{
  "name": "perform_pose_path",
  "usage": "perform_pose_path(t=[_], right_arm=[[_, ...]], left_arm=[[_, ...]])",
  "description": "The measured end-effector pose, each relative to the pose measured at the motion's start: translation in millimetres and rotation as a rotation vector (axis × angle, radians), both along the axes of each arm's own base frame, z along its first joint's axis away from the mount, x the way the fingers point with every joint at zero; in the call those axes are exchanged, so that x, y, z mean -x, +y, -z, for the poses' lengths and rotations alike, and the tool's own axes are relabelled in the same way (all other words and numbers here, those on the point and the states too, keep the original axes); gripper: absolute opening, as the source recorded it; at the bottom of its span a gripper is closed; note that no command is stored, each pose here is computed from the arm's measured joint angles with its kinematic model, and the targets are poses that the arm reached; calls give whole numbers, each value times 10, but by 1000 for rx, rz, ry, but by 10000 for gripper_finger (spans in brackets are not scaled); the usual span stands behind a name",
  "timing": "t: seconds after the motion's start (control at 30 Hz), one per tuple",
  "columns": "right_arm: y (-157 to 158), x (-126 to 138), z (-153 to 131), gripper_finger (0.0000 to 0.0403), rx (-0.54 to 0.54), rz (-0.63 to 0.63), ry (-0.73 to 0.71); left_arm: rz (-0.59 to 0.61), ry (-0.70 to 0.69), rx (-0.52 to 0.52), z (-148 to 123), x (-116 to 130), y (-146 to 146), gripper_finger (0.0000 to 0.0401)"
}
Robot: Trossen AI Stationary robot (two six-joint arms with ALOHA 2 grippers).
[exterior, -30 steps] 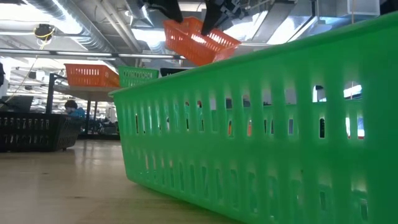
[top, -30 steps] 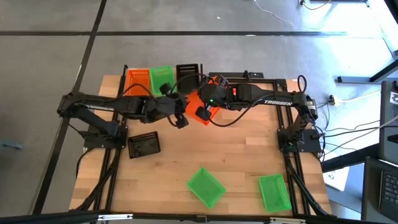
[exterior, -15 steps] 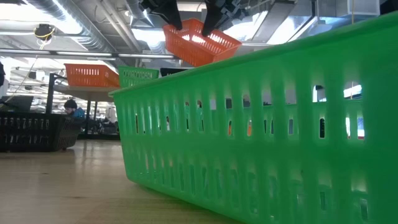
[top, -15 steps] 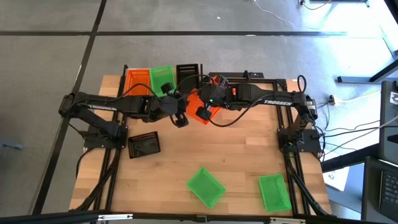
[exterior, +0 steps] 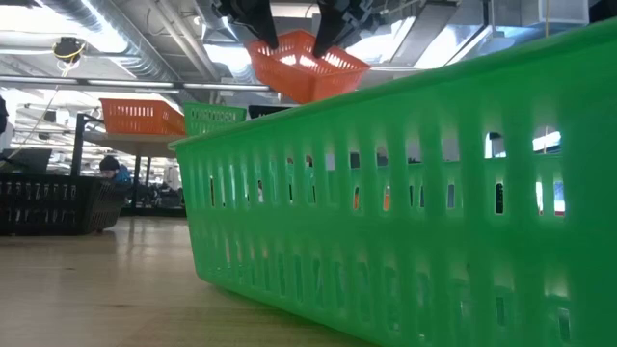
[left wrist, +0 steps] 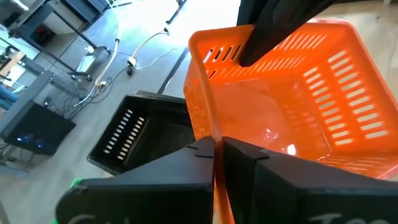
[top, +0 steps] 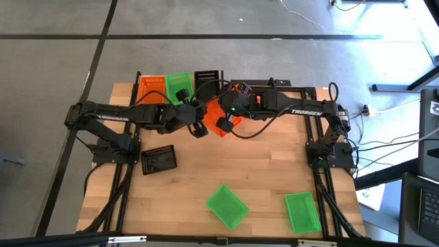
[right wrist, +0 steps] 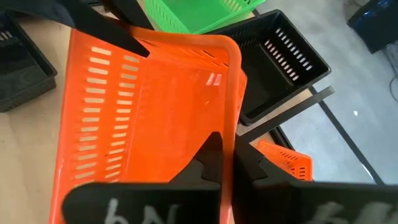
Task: Stack baskets on shelf by color
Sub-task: Stack the bottom orange bin on the orange bin on the shelf
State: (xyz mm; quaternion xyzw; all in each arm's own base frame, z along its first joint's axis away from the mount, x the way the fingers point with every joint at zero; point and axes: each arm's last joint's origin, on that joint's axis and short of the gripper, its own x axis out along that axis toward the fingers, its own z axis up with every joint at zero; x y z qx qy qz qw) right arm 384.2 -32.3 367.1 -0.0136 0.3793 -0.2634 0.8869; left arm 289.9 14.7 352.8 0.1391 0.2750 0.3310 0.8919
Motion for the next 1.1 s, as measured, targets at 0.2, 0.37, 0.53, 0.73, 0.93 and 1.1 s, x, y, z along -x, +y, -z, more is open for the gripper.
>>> perform_pose_path(t=[0.2, 0.37, 0.53, 0.73, 0.93, 1.1], right_arm=[[-23, 0, 3, 26, -48, 22, -24], [-55, -1, 7, 43, -104, 14, -37], [-47, 0, 13, 66, -125, -6, -31], [-41, -10, 2, 86, -130, -13, -45], [-33, 8, -26, 87, -134, -16, -55], [3, 53, -92, 87, -140, -23, -75]], left_arm=[[5, 0, 1, -1, -1, -2, 1], [7, 2, 0, 0, -2, -3, 1], [30, 4, 12, 1, -5, -9, 0], [66, 19, 29, 19, -5, -41, 0], [77, 42, 46, 39, 26, -100, 0], [87, 57, 54, 53, 35, -120, 0]])
